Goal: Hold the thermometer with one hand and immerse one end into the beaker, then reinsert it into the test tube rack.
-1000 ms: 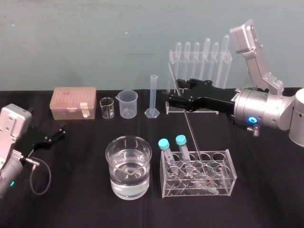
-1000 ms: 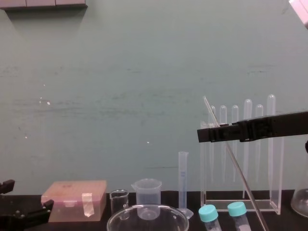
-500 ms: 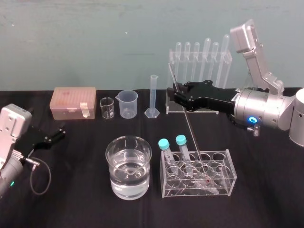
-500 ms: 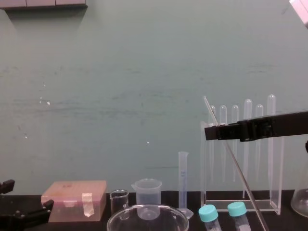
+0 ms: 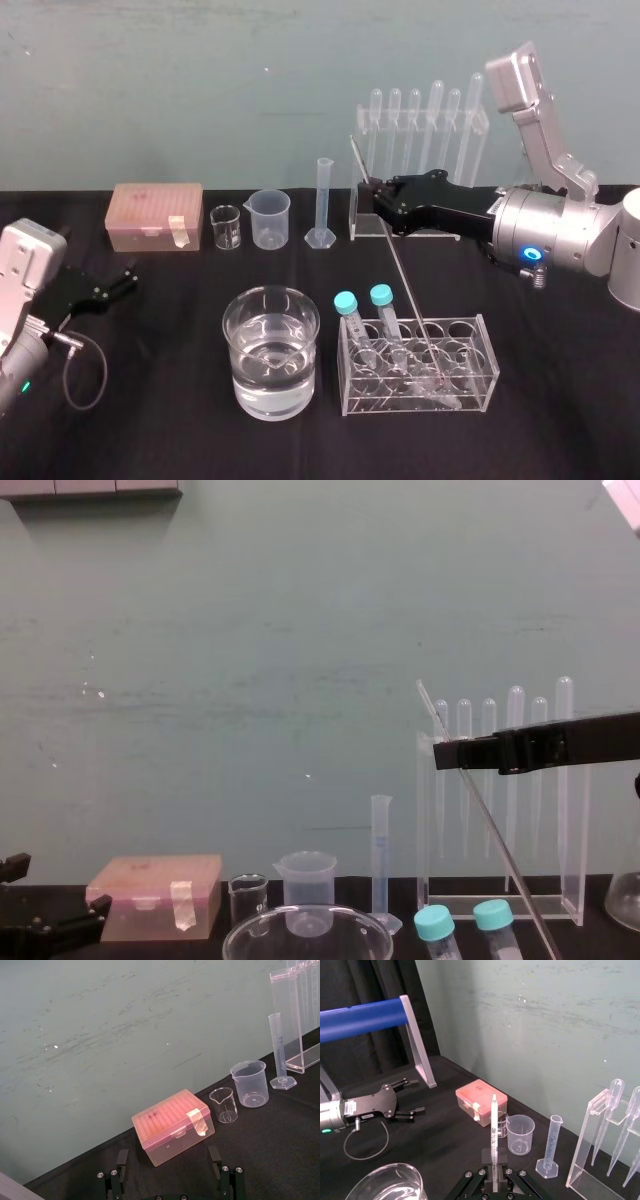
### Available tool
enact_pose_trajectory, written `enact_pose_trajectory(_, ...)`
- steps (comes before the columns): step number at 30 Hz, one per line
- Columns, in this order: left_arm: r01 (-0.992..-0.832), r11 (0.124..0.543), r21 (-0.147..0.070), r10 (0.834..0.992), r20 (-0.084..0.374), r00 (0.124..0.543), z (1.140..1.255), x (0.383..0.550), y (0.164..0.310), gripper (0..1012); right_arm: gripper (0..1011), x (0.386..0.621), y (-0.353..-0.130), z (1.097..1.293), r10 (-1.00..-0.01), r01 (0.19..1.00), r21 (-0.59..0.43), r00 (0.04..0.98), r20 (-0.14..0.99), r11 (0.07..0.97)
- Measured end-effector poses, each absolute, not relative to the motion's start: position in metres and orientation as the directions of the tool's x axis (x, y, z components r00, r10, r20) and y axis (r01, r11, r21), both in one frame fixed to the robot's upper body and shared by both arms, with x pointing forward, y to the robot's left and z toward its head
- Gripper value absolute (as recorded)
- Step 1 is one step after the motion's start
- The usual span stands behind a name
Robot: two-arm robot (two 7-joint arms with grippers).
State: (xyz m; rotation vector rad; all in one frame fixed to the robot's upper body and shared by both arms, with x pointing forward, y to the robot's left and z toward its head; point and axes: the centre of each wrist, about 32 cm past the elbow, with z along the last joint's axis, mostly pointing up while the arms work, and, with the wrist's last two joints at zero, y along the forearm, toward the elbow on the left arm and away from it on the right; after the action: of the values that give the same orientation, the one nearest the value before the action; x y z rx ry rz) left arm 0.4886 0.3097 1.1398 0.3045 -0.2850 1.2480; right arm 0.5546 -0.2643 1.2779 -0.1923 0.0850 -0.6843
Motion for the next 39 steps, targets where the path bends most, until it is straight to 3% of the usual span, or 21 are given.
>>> enact_pose_trajectory(4,-0.955,0.287,0.07,0.88,0.374,0.292,1.14,0.489,0.31,1008,56,0.551,-0.266,1.277,-0.637,0.625,-0.176,0.771,-0.015,0.761)
enact_pose_trajectory(13,-0.955,0.287,0.07,0.88,0.374,0.292,1.14,0.489,0.31,1008,56,0.533,-0.279,1.281,-0.642,0.642,0.001,0.766,0.014,0.766)
enact_pose_trajectory(19,-0.955,0.287,0.07,0.88,0.374,0.292,1.14,0.489,0.31,1008,56,0.513,-0.295,1.27,-0.651,0.638,0.161,0.759,0.033,0.753)
enact_pose_trajectory(26,-0.955,0.287,0.07,0.88,0.374,0.292,1.14,0.489,0.31,1008,56,0.504,-0.307,1.273,-0.642,0.617,0.255,0.766,0.025,0.745)
enact_pose_trajectory(29,-0.955,0.287,0.07,0.88,0.374,0.292,1.14,0.489,0.31,1008,56,0.507,-0.311,1.287,-0.626,0.593,0.297,0.78,0.022,0.749)
enact_pose_trajectory(36,-0.955,0.287,0.07,0.88,0.374,0.292,1.14,0.489,0.31,1008,56,0.526,-0.316,1.346,-0.591,0.519,0.381,0.801,0.096,0.766)
enact_pose_trajectory(39,-0.955,0.287,0.07,0.88,0.374,0.292,1.14,0.489,0.31,1008,56,0.534,-0.314,1.361,-0.575,0.492,0.395,0.809,0.121,0.775)
